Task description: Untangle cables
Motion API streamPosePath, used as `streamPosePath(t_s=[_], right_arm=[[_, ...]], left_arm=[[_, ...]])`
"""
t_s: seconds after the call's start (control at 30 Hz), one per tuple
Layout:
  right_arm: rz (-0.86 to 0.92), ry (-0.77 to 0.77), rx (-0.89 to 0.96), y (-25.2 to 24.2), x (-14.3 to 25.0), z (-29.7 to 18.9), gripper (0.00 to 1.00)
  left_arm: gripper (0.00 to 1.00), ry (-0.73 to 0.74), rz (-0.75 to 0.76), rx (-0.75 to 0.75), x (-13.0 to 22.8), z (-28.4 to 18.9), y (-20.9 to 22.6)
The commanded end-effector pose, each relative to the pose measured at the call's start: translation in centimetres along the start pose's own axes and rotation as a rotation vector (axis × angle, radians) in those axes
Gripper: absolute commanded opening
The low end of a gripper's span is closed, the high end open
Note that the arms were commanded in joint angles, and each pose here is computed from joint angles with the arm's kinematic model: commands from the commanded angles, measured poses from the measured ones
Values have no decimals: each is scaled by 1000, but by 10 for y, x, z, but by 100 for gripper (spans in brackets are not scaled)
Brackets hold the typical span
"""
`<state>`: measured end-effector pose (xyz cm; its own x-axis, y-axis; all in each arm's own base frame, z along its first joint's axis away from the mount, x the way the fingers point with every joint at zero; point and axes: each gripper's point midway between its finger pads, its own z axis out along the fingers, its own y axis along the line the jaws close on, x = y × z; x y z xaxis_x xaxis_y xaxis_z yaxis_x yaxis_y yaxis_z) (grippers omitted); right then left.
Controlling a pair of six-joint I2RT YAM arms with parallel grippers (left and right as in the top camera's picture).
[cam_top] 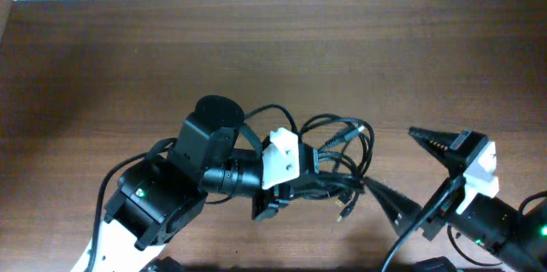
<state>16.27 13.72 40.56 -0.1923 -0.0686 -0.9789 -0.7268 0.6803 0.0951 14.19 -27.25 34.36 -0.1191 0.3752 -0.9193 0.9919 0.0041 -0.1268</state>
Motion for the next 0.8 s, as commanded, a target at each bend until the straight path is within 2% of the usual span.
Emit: streamPosePath(t_s=[0.0,0.17,0.47,0.77], right_arm=[[-5,-7,-138,23,-4,-1,96],[19,17,-235,35,0,2,91],[98,99,-303,32,12,21,80],[71,80,-214,20,5,19,79]], left_arm=[[0,-27,156,64,-3,-6,-18],[0,-31,196,62,-4,-5,-16],[0,-29,302,36,-5,-5,-12],[0,38,118,-141,6,-11,23]])
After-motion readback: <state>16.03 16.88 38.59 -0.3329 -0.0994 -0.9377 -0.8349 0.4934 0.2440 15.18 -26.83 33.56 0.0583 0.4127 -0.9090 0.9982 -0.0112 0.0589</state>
